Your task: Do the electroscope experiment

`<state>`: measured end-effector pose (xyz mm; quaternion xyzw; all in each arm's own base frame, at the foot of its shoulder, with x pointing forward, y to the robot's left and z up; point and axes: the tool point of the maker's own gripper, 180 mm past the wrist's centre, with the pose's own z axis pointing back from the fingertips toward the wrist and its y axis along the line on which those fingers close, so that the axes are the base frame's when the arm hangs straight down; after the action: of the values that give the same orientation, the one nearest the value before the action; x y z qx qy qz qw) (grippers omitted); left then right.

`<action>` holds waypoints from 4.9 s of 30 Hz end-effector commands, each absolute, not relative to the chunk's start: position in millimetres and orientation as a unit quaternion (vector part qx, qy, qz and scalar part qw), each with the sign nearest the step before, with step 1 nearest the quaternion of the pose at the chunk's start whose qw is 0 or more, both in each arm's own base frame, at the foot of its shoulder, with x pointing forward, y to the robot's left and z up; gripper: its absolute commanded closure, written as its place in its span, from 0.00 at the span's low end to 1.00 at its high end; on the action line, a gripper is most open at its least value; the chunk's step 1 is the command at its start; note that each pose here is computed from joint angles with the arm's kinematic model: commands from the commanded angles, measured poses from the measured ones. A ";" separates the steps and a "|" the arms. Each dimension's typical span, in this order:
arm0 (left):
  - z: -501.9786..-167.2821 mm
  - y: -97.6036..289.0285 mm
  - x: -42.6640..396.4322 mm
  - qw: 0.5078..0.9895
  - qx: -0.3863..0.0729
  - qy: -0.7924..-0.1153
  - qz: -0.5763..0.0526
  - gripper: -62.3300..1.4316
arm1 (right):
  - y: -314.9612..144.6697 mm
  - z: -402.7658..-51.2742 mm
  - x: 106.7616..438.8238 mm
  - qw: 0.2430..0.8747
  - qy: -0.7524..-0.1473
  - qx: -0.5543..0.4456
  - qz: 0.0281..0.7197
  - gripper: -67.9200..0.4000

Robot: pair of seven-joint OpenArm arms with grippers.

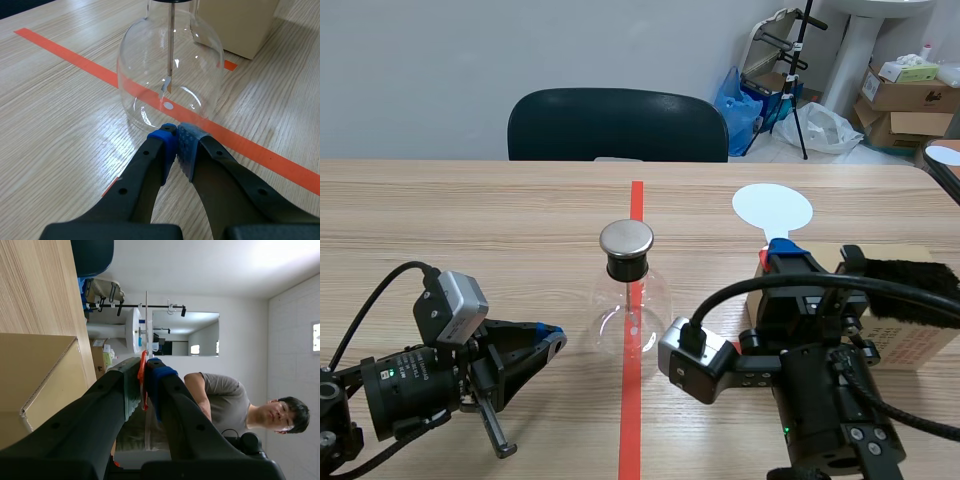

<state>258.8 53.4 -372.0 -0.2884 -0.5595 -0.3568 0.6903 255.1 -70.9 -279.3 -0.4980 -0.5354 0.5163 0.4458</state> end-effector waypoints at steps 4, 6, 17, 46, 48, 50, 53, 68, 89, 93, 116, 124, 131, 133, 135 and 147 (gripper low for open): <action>-360.3 49.6 263.0 0.677 -0.294 -0.575 -0.354 0.93 | -71.9 -271.0 258.4 0.439 -0.544 -0.504 0.508 0.98; -360.3 49.6 263.0 0.677 -0.294 -0.575 -0.354 0.93 | -71.9 -271.0 258.4 0.439 -0.544 -0.504 0.508 0.98; -360.3 49.6 263.0 0.677 -0.294 -0.575 -0.354 0.93 | -71.9 -271.0 258.4 0.439 -0.544 -0.504 0.508 0.98; -360.1 49.4 263.0 0.676 -0.295 -0.575 -0.353 0.93 | -71.8 -271.0 258.3 0.439 -0.544 -0.504 0.508 0.98; -360.1 49.4 263.0 0.676 -0.295 -0.575 -0.353 0.93 | -71.8 -271.0 258.3 0.439 -0.544 -0.504 0.508 0.98; -360.1 49.4 263.0 0.676 -0.295 -0.575 -0.353 0.93 | -71.8 -271.0 258.3 0.439 -0.544 -0.504 0.508 0.98; -360.0 49.4 263.0 0.676 -0.295 -0.575 -0.353 0.93 | -71.8 -271.0 258.3 0.439 -0.544 -0.504 0.508 0.98; -352.1 48.6 263.5 0.663 -0.303 -0.590 -0.347 0.93 | -71.8 -271.0 258.3 0.439 -0.544 -0.504 0.508 0.98; -352.2 48.6 263.5 0.663 -0.302 -0.590 -0.347 0.93 | -71.8 -271.0 258.3 0.439 -0.544 -0.504 0.508 0.98; -352.2 48.6 263.5 0.663 -0.302 -0.590 -0.347 0.93 | -71.7 -271.0 258.3 0.439 -0.544 -0.504 0.508 0.98; -352.3 48.6 263.4 0.663 -0.302 -0.590 -0.347 0.93 | -78.5 -271.4 255.5 0.443 -0.540 -0.509 0.502 0.98; -352.4 48.7 263.4 0.664 -0.302 -0.590 -0.347 0.93 | -104.9 -272.4 243.9 0.447 -0.529 -0.528 0.492 0.98; -349.8 55.3 261.8 0.660 -0.305 -0.591 -0.350 0.93 | -114.2 -262.1 234.4 0.412 -0.550 -0.535 0.492 0.98; -343.1 60.5 255.6 0.648 -0.312 -0.603 -0.344 0.93 | -117.4 -263.9 233.9 0.414 -0.551 -0.529 0.495 0.98; -332.3 65.6 244.0 0.632 -0.325 -0.618 -0.337 0.93 | -123.0 -265.2 233.7 0.419 -0.550 -0.527 0.495 0.98; -279.9 73.7 152.8 0.591 -0.319 -0.636 -0.381 0.65 | -134.5 -271.5 232.3 0.446 -0.555 -0.509 0.484 0.98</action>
<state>155.9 77.1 -286.4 -0.3106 -0.6278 -0.3859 0.6004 230.0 -131.7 -287.4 -0.4901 -0.5376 0.5081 0.4611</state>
